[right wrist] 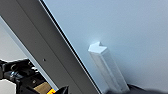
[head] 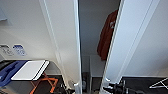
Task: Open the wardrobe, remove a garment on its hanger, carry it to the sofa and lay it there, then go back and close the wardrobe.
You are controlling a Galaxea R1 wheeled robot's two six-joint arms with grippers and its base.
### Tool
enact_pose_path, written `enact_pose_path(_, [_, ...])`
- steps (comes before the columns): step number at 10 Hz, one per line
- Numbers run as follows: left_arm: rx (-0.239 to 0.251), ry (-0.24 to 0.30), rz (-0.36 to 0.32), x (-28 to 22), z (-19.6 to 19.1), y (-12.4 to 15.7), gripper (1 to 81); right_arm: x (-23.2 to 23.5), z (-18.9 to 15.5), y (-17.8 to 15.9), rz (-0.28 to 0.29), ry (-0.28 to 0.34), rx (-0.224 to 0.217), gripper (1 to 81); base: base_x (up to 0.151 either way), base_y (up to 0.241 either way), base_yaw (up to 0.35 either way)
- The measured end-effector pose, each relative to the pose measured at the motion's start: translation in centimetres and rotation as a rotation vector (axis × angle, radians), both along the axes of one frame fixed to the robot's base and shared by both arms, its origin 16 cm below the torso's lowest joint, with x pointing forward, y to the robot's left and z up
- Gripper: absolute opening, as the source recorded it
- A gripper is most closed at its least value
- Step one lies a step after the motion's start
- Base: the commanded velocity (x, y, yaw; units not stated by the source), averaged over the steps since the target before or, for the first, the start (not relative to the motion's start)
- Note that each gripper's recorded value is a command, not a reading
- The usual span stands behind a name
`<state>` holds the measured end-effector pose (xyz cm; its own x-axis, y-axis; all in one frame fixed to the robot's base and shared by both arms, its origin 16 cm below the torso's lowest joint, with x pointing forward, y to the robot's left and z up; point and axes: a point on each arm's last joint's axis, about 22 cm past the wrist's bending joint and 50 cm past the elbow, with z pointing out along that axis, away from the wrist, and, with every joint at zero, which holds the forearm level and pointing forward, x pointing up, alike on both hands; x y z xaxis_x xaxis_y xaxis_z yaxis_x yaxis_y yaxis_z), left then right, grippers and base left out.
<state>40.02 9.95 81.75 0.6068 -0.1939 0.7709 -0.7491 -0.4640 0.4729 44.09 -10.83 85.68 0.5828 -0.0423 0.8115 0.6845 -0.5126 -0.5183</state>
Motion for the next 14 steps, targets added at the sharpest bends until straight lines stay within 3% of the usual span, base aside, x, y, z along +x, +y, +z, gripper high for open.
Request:
enact_pose_path(2, [-0.020, 0.001, 0.022, -0.5, 0.0, 0.7, 81.1, -0.1, 0.1, -0.1, 0.000, 0.001, 0.000, 81.1, 0.000, 0.000, 0.000])
enact_pose_path(14, [-0.024, -0.009, 0.032, -2.3, -0.3, 2.3, 81.1, -4.2, 0.1, -3.4, 0.011, 0.003, -0.035, 81.1, 0.000, 0.000, 0.000])
